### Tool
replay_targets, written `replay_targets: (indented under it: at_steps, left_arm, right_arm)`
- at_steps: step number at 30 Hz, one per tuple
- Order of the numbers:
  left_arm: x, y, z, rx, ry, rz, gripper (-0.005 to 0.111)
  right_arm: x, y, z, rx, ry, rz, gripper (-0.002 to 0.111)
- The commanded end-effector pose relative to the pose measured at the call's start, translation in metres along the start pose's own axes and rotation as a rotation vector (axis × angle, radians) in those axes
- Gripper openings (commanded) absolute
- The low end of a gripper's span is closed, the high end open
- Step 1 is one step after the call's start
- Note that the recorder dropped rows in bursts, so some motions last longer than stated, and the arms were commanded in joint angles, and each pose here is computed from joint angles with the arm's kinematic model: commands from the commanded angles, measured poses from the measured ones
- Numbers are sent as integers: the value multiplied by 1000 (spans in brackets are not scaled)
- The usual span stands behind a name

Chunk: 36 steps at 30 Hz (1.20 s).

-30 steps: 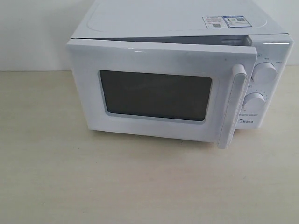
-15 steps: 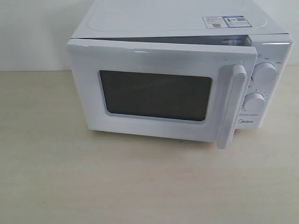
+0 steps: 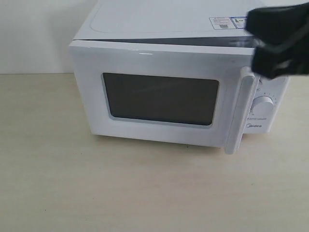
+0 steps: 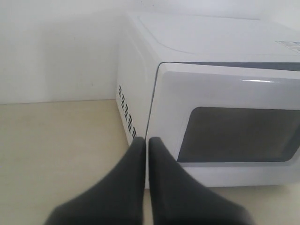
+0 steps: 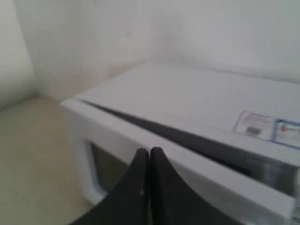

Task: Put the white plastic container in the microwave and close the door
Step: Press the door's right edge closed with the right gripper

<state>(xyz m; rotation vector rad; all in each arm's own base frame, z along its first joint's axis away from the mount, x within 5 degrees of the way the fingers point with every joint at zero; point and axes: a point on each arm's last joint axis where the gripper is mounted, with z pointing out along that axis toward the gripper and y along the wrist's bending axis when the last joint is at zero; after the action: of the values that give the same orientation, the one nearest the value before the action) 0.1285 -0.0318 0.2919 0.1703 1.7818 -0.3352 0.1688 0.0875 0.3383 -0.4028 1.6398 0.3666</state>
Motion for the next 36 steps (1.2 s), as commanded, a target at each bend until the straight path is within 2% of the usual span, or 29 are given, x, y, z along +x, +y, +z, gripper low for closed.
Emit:
replay_targets:
  at_steps: [1, 5, 8, 11, 15, 19, 27, 36]
  left_arm:
    - [0, 1, -1, -10, -9, -3, 4]
    - [0, 0, -1, -8, -8, -3, 4]
    - [0, 0, -1, -8, -8, -3, 4]
    - [0, 0, -1, -8, -8, -3, 4]
    - [0, 1, -1, -11, -10, -1, 4]
    - [0, 1, -1, -11, -10, 0, 4]
    - [0, 0, -1, -8, -8, 1, 4]
    - [0, 0, -1, -8, -8, 1, 4]
  right_arm:
    - [27, 18, 34, -78, 174, -42, 0]
    - [56, 20, 67, -76, 269, 47, 0]
    - [63, 19, 85, -59, 194, 104, 0]
    - [79, -7, 97, 133, 233, 121, 0]
    - [73, -20, 95, 264, 171, 64, 0]
    - [74, -22, 99, 286, 162, 27, 0]
    - [74, -24, 133, 310, 155, 14, 0]
    - [72, -27, 133, 350, 155, -6, 0]
